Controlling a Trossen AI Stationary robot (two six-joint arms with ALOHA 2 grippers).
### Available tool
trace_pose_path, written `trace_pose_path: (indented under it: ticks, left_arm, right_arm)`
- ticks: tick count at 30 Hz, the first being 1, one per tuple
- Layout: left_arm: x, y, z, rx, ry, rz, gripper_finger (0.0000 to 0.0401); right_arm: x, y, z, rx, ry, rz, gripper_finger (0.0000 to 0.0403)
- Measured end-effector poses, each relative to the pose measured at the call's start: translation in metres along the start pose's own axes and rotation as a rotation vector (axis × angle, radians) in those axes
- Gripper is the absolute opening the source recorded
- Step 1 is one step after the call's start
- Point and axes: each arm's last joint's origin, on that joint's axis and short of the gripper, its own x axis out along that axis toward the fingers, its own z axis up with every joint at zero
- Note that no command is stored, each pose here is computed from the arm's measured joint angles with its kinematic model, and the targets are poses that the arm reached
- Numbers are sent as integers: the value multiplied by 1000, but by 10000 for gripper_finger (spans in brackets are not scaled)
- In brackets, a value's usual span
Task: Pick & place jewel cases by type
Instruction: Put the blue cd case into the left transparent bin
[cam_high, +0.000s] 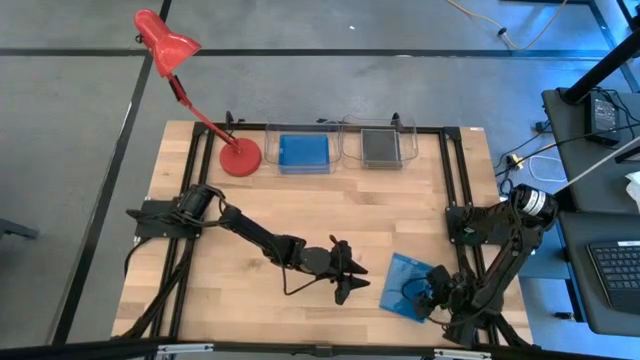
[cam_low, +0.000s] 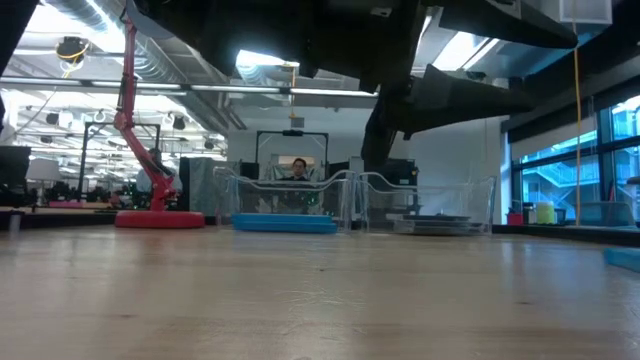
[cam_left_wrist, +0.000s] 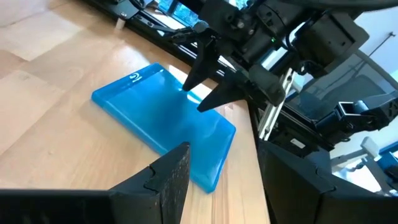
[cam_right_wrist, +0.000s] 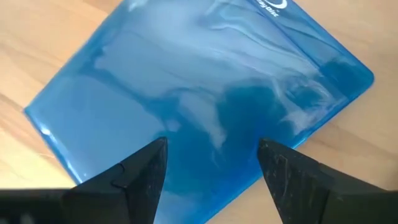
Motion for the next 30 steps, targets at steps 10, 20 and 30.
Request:
trace_pose_path:
  ticks: [10, 20, 30]
  left_arm:
    - [0, 1, -2, 52, 43, -15, 184]
    - [-3, 11, -21, 174, 290, 7, 184]
    - [-16, 16, -47, 203, 524, 141, 184]
  right_arm:
    - [4, 7, 3, -41, -70, 86, 255]
    - [17, 40, 24, -201, -87, 180, 255]
    - [35, 69, 61, -398, -100, 188, 255]
